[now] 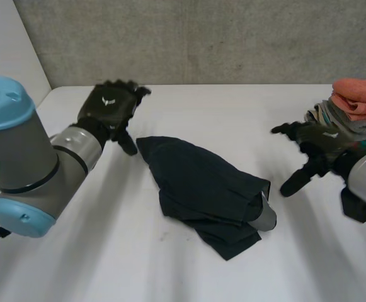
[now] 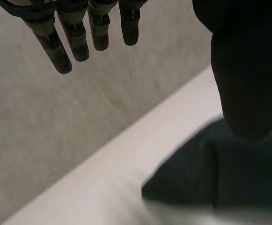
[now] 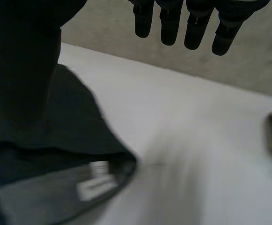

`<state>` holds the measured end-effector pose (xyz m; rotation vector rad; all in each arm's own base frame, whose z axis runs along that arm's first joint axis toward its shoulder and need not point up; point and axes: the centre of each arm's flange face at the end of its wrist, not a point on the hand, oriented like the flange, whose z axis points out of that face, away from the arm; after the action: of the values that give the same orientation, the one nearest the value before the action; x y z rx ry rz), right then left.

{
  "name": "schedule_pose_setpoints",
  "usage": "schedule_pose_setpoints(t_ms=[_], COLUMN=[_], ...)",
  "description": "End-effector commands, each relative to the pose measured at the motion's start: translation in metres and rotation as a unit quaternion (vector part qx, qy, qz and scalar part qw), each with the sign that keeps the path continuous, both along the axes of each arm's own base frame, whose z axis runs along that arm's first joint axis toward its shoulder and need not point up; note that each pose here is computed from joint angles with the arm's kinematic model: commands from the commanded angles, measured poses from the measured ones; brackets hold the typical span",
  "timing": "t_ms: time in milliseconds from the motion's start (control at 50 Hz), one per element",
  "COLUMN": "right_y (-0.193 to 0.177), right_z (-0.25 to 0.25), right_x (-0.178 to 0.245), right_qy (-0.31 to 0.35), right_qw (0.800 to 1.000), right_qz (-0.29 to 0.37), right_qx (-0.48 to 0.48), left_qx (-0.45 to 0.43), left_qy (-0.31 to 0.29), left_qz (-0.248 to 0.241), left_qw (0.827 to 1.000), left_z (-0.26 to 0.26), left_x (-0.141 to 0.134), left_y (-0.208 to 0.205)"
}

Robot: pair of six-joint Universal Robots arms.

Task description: Fold the laundry.

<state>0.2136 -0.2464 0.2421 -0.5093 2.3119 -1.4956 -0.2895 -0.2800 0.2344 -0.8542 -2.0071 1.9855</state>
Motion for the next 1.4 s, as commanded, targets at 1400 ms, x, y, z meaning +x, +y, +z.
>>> schedule_pose_setpoints(t_ms=[1400], right_y=[-0.048], right_z=[0.018], right_x=[0.079], right_qy=[0.199], right_qw=[0.948], right_qz=[0.060], right_qx=[-0.240], left_qx=[-0.162], left_qy=[-0.058], left_qz=[-0.057], left_qw=[0.983], left_z=[0.019], left_x=[-0.076], left_y=[-0.040])
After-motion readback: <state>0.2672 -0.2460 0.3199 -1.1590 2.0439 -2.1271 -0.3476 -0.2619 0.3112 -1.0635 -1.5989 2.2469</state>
